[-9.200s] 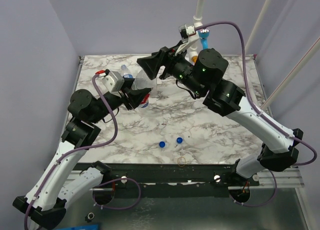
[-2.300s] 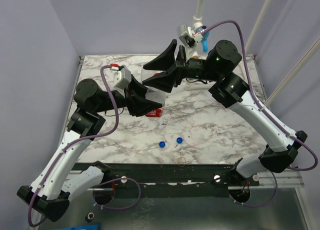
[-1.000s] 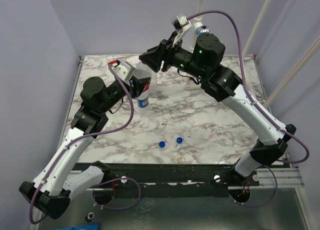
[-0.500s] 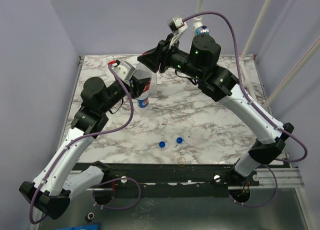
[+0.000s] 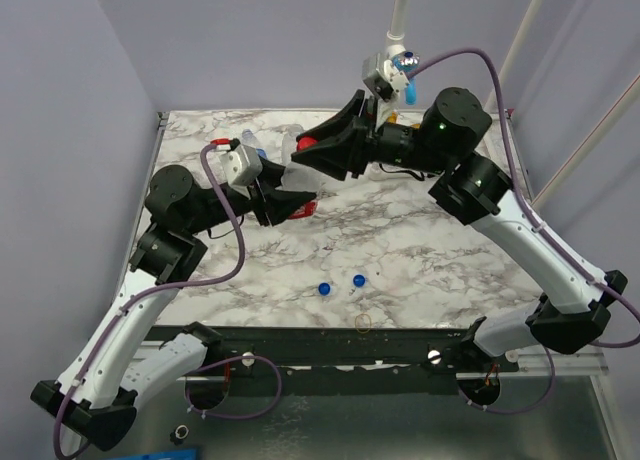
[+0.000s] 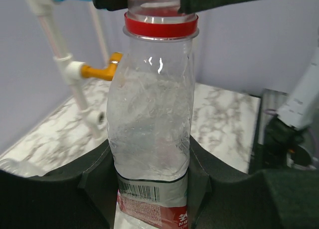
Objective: Unscrew the bottle caps
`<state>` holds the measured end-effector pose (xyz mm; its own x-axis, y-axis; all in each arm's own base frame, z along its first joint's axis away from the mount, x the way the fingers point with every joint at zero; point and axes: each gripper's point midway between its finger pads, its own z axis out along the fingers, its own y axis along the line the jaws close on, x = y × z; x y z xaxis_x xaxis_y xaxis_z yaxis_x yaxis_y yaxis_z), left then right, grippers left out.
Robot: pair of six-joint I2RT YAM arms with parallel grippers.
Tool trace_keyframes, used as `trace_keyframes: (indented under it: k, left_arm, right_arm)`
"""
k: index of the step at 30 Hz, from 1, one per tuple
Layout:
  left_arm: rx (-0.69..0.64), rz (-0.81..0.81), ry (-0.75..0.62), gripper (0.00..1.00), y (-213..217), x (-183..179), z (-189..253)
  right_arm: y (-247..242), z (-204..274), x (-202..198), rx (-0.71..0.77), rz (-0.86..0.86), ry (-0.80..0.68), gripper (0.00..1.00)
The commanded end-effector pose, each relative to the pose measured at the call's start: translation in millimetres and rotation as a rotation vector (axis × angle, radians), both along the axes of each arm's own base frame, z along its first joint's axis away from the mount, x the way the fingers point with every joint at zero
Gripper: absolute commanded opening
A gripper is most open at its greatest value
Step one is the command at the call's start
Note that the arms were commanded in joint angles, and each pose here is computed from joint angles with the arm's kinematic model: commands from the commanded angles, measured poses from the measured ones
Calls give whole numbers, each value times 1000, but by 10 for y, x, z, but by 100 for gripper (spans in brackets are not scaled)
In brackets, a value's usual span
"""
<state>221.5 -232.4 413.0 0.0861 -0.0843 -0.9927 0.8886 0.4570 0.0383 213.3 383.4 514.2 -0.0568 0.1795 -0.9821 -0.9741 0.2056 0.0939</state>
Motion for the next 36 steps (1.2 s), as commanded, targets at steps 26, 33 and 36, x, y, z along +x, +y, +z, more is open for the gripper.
trace_keyframes:
  k: [26,33,36]
  left_arm:
    - [63,89,-53,21,159,8,-92]
    - [46,160,-57,20,242,89,-44]
    - [42,154,-51,20,242,64,-62]
  right_arm:
    - [-739,-1241,-7,-215,-217,126,11]
    - [-913,-2718,245,-400,-422,368,10]
    - [-984,-3233,326,-416,-508,449,10]
